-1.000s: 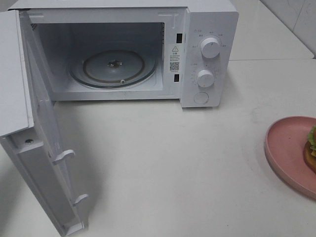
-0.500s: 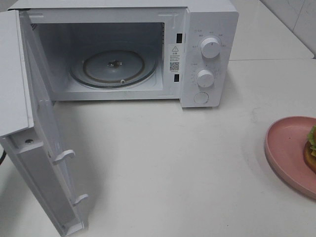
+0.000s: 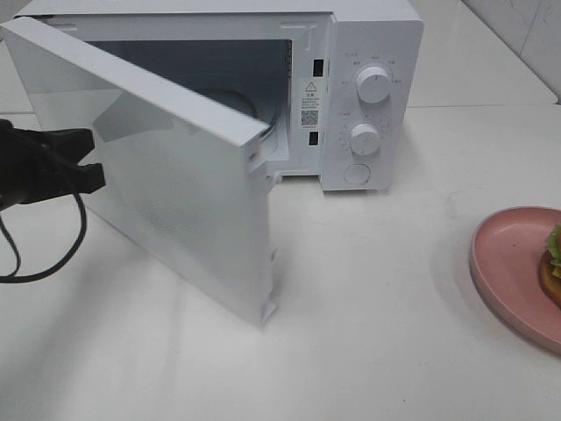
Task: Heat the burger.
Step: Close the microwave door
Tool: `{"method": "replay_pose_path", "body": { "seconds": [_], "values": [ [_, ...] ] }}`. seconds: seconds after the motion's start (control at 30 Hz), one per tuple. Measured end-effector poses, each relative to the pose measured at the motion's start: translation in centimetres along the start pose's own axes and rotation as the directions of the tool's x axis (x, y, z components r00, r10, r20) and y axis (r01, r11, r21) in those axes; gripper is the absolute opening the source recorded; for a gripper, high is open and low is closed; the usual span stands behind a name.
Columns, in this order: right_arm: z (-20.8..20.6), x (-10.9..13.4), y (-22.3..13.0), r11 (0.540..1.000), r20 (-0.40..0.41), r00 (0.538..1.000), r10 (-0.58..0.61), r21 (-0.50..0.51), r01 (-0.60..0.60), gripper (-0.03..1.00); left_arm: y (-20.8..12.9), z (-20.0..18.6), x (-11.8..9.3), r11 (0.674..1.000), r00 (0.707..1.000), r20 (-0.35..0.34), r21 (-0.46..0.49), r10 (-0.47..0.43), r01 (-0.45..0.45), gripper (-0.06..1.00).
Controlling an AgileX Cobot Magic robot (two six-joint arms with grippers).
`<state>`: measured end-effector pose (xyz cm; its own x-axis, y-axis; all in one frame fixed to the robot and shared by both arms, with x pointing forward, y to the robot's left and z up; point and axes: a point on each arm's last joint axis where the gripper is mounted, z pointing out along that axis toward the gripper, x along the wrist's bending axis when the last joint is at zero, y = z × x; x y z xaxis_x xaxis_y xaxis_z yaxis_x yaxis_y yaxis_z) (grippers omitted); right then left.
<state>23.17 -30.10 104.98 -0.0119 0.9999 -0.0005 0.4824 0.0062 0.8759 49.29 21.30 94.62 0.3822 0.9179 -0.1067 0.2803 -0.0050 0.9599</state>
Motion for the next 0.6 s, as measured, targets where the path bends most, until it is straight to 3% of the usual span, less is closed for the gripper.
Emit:
{"method": "replay_pose_path", "body": {
  "seconds": [0.6],
  "values": [
    [0.0, 0.0, 0.0, 1.000, 0.000, 1.000, 0.000, 0.000, 0.000, 0.74, 1.3, 6.5, -5.6, 0.997, 0.994, 0.098, -0.041, -0.056, 0.060, 0.00]
  ]
}}
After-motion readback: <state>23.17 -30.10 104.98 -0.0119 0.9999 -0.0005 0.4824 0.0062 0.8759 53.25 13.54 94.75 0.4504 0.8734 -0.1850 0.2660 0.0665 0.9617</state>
